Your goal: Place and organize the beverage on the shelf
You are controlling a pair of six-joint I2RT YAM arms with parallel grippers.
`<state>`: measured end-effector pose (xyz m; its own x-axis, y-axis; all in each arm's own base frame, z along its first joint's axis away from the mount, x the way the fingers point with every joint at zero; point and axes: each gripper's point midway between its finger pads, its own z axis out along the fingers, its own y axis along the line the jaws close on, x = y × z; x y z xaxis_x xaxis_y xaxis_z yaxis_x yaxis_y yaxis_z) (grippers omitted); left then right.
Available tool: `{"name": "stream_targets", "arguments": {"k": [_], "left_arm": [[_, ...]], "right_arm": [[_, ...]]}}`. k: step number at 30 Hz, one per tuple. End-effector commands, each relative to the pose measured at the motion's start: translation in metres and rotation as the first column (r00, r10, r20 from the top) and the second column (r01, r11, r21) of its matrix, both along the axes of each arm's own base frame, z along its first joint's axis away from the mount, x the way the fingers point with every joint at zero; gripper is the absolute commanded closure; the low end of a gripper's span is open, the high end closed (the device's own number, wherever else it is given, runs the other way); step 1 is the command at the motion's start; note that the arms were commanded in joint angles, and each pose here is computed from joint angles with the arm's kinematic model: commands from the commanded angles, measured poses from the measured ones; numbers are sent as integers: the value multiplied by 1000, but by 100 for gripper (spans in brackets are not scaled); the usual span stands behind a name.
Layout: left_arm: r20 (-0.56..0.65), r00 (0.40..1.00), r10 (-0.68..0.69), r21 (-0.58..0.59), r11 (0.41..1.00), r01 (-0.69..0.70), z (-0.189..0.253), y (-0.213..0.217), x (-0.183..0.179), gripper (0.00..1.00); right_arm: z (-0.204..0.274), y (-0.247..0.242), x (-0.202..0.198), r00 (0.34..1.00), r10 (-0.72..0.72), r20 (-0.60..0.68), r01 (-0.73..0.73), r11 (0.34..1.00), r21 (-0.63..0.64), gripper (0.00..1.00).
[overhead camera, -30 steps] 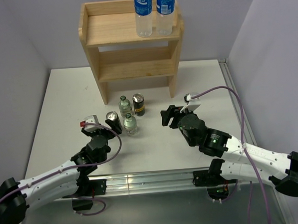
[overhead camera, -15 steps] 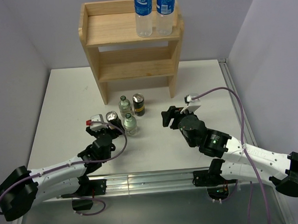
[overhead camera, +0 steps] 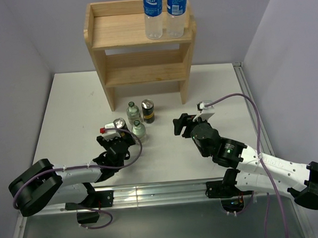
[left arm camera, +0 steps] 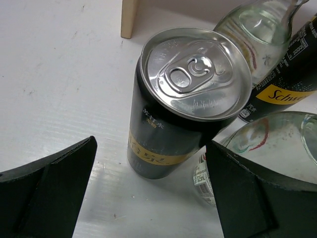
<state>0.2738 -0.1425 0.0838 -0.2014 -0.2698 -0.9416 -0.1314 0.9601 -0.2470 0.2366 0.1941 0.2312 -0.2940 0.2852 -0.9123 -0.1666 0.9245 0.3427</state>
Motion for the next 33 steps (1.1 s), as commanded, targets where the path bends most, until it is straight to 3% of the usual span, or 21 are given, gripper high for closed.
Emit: {"name": "stream_targets", "arguments": {"k": [1, 10, 33], "left_arm": [[60, 998, 36, -72, 997, -32, 20, -8, 11, 2], [73, 996, 43, -68, 997, -38, 18, -8, 21, 10], [48, 996, 72, 38, 997, -74, -6, -9, 43, 14]], "right_arm": [[4, -3, 2, 1000, -26, 17, 25, 999, 29, 25], [0, -2, 2, 1000, -25, 12, 25, 999, 28, 25], [-7, -4, 3, 999, -31, 6, 31, 999, 29, 25]]}}
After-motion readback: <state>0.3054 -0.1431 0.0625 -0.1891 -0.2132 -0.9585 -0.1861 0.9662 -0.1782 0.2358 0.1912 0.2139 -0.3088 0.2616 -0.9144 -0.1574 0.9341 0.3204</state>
